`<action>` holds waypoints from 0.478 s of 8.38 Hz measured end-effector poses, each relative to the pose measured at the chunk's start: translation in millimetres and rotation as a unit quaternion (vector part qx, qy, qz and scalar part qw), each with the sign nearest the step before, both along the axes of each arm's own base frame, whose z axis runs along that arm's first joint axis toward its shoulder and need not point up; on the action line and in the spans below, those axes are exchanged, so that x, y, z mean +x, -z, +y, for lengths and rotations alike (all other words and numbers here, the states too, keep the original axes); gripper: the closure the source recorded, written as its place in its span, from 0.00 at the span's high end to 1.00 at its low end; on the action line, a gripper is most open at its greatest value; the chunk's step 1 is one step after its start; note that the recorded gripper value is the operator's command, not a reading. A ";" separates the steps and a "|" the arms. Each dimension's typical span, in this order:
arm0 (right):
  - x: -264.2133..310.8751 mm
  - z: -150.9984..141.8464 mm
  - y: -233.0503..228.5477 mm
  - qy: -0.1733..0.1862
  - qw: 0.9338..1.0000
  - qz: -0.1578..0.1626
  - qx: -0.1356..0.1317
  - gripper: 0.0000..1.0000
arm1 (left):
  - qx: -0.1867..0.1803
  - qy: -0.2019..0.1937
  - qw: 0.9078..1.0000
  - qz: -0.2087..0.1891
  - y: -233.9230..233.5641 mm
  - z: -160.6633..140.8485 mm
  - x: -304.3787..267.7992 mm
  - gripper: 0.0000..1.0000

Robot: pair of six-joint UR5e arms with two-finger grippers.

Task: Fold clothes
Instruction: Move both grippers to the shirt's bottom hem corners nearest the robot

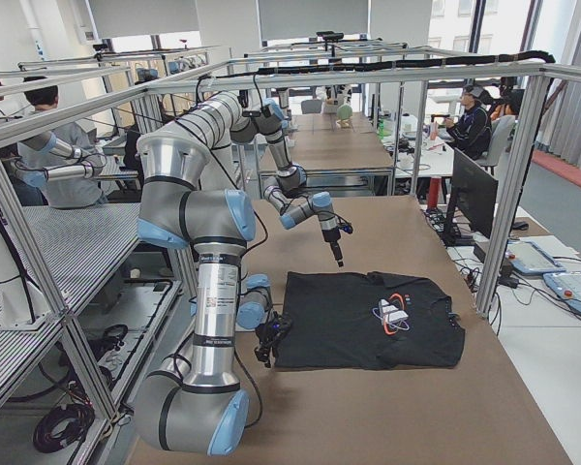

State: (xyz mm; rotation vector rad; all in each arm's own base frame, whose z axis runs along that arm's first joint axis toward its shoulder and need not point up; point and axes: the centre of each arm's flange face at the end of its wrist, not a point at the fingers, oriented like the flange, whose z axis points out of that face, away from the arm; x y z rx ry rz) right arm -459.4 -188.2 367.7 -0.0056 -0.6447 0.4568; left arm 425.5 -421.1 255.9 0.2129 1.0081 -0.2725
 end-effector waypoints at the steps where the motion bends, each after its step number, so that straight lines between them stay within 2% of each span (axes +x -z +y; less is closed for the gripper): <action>1: -2.6 -1.0 -3.9 0.003 1.000 0.005 0.003 0.58 | -0.001 0.000 1.000 -0.001 0.1 1.0 -0.4 0.93; 2: -4.0 -3.2 -8.2 0.006 1.000 0.011 0.006 0.43 | -0.001 0.000 1.000 -0.002 0.2 1.4 -0.7 0.93; 3: -4.3 -4.8 -10.1 0.010 1.000 0.014 0.010 0.03 | -0.001 0.000 1.000 -0.003 0.1 1.7 -0.7 0.93; 4: -4.5 -5.5 -10.4 0.013 1.000 0.015 0.012 0.00 | -0.002 0.000 1.000 -0.003 0.0 1.7 -0.8 0.93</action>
